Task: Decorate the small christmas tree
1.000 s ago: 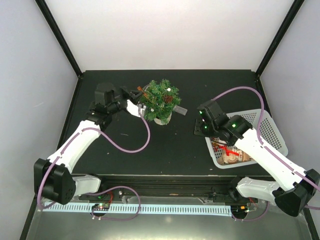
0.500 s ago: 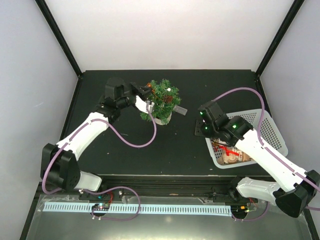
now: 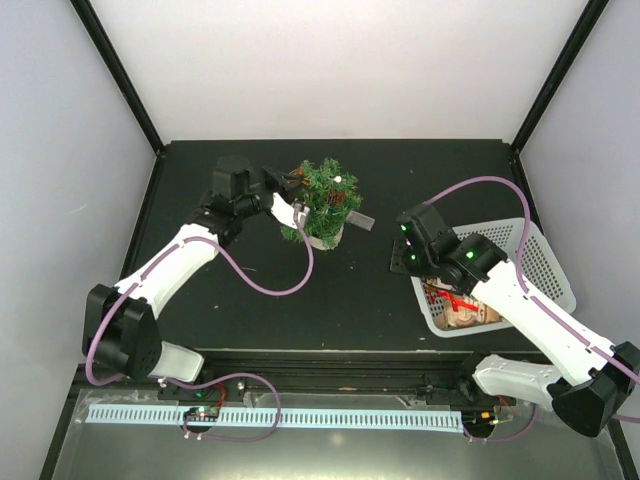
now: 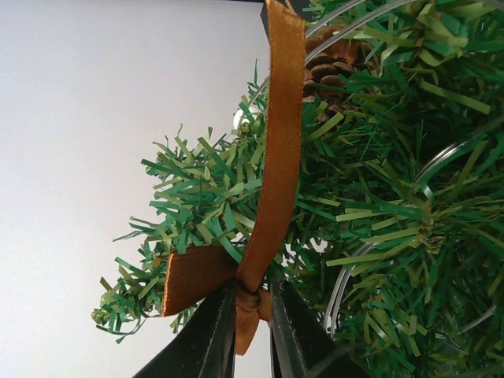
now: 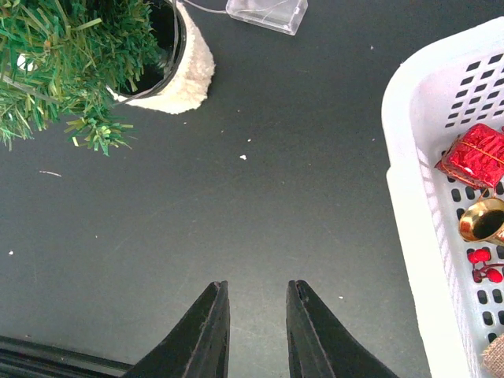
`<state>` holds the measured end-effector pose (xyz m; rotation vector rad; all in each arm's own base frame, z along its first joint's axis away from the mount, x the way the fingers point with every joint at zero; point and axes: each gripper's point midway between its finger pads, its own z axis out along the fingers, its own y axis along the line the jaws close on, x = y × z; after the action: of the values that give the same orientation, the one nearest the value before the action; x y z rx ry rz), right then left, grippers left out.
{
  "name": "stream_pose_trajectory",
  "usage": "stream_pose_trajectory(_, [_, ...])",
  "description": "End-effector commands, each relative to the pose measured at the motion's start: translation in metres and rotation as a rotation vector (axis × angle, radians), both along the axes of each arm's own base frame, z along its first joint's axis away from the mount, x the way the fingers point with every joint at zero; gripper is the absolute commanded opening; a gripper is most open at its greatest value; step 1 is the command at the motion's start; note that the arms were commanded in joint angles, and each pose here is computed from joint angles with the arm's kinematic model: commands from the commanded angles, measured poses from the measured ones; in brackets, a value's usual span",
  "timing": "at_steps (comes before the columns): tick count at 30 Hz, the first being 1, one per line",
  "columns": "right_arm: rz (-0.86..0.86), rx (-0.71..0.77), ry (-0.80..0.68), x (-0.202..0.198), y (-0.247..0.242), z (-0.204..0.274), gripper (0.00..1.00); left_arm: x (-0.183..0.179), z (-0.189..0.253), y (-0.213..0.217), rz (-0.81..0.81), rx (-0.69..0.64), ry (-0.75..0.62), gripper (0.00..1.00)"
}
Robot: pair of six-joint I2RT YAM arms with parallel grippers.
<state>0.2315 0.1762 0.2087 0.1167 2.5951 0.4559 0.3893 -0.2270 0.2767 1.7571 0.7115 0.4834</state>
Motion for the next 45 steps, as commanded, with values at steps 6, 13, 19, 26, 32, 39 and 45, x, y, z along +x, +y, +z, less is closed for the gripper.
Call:
stream_pose_trajectory(6, [-0.017, 0.026, -0.026, 0.004, 0.000, 0.006, 0.24, -0.010, -0.014, -0.002, -0.045, 0.058, 0.007, 0.15])
stream_pose_trajectory(13, [-0.022, 0.033, -0.025, 0.003, -0.001, 0.006, 0.24, -0.013, -0.024, 0.000, -0.060, 0.104, 0.017, 0.15])
stream_pose_trajectory(19, [-0.021, 0.036, -0.025, 0.004, 0.001, 0.006, 0.24, -0.017, -0.025, -0.001, -0.080, 0.127, 0.012, 0.16])
stream_pose_trajectory(26, [-0.016, 0.047, -0.030, 0.005, 0.003, 0.008, 0.24, -0.009, -0.006, 0.001, -0.032, 0.101, -0.010, 0.17])
stream_pose_trajectory(32, [-0.006, 0.049, -0.037, 0.008, 0.006, 0.012, 0.24, -0.017, 0.008, 0.005, -0.026, 0.086, -0.012, 0.18])
stream_pose_trajectory(39, [0.011, 0.050, -0.043, 0.010, 0.009, 0.015, 0.24, -0.035, -0.006, 0.015, -0.018, 0.114, 0.030, 0.18])
stream_pose_trajectory(45, [0.020, 0.050, -0.048, 0.009, 0.010, 0.017, 0.24, -0.054, -0.010, 0.023, -0.011, 0.115, 0.057, 0.18])
